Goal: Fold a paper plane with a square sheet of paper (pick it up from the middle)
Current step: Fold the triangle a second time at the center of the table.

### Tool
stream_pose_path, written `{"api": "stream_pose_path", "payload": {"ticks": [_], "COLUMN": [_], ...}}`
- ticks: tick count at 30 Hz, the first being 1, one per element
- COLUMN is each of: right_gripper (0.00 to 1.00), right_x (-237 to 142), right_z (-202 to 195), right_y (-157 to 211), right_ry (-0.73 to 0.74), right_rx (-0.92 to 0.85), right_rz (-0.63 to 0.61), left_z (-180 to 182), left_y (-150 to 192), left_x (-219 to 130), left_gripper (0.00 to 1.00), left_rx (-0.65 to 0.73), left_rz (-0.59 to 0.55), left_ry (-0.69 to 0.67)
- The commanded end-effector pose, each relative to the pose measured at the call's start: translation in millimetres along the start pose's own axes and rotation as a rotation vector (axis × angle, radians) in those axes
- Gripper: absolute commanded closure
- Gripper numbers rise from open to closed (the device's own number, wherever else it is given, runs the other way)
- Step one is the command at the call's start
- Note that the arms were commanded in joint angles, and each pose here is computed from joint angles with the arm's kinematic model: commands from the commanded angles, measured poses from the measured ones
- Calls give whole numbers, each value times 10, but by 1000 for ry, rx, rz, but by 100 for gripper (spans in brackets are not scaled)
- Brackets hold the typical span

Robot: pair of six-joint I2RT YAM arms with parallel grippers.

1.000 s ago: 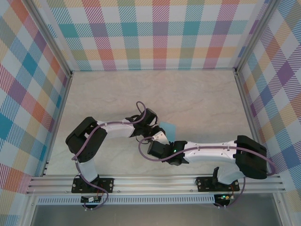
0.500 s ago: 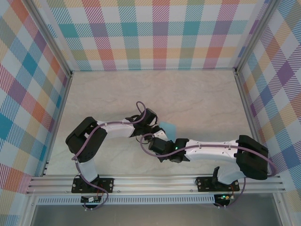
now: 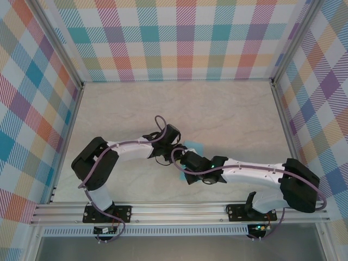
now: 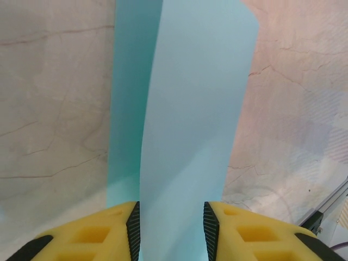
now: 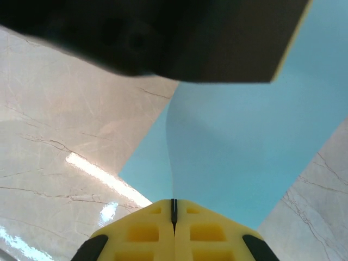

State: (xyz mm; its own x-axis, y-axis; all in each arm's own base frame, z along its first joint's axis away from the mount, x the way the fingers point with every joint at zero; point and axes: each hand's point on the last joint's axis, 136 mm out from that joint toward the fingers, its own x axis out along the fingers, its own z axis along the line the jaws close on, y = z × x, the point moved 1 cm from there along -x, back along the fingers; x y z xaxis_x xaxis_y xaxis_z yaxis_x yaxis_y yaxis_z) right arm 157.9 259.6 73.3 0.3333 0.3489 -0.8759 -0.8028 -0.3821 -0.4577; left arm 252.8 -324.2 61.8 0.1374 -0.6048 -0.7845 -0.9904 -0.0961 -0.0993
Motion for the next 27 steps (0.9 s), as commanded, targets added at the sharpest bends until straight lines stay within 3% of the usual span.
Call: {"api": "stream_pose_path", "payload": {"ticks": [1, 14, 27], "right_gripper": [100, 98, 95], "right_x": [-23, 87, 143], "right_z": [63, -215, -511], "right_y": [-25, -58, -28], "right_ry": [-118, -238, -158], "right_rx": [15, 164, 184], "right_rz": [-9, 40, 98], "left_z": [32, 143, -3], "left_y": [-88, -6, 255], "left_x": [-188, -462, -343], "left_gripper": [61, 59, 62], "left_rx": [2, 5, 102], "left_rz": [-67, -143, -53], "left_ry": [-31, -30, 32]}}
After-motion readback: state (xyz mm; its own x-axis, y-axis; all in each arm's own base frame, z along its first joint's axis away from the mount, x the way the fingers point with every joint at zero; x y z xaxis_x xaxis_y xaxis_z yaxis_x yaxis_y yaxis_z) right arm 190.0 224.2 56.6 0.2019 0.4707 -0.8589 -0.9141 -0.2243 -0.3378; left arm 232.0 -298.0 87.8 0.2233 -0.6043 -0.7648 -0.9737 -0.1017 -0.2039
